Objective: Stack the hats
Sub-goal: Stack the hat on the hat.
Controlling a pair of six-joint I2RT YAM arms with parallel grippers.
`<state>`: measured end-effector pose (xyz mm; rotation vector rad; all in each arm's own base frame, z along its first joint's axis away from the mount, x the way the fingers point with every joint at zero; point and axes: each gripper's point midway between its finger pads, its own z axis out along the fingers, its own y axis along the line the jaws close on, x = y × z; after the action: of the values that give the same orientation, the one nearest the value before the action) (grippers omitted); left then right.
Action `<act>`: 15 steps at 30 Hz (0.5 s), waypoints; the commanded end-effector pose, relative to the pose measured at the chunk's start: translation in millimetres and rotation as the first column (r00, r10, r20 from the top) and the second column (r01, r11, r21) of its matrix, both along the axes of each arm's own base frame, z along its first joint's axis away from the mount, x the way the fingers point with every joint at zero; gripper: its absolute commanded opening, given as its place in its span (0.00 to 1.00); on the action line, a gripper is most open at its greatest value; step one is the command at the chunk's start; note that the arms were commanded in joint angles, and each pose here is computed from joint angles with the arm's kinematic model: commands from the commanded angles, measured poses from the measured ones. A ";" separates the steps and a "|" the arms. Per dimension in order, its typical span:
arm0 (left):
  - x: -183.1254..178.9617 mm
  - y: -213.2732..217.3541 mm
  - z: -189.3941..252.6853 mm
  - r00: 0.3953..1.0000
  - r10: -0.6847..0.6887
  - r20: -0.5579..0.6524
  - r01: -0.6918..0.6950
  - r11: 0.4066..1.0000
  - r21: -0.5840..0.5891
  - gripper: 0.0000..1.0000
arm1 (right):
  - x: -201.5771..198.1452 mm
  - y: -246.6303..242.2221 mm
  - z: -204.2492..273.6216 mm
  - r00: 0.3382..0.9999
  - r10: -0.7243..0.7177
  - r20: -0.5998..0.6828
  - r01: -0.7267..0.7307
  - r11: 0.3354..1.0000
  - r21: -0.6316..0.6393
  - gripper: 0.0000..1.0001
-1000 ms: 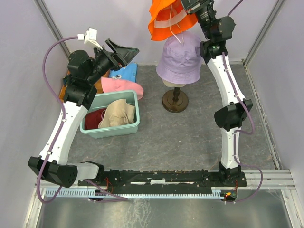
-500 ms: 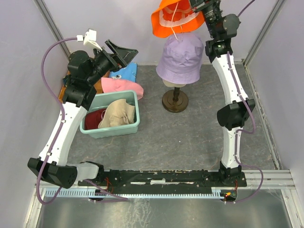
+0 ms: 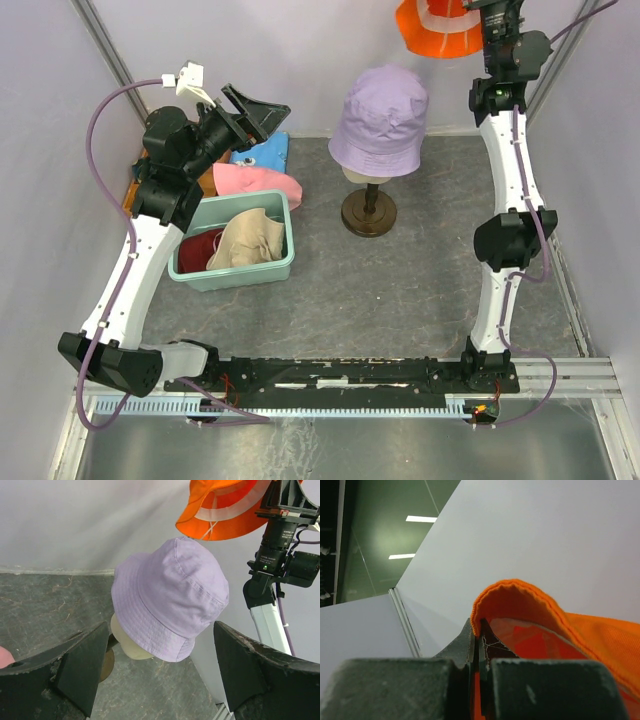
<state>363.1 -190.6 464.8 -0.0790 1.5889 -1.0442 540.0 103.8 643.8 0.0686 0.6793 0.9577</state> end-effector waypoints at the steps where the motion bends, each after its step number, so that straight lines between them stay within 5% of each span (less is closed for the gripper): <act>1: -7.0 3.7 20.3 0.997 0.005 0.076 -0.006 1.000 0.013 0.91 | -39.6 0.8 34.1 0.995 0.035 0.089 -0.037 0.999 0.025 0.00; 15: -4.7 1.1 15.7 0.998 -0.005 0.067 0.005 1.000 0.002 0.91 | -18.0 85.7 -11.2 0.987 0.153 -0.043 -0.154 0.987 -0.036 0.00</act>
<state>363.1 -190.5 464.7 -0.0802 1.5896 -1.0439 546.0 167.6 613.7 0.0679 0.7925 1.0753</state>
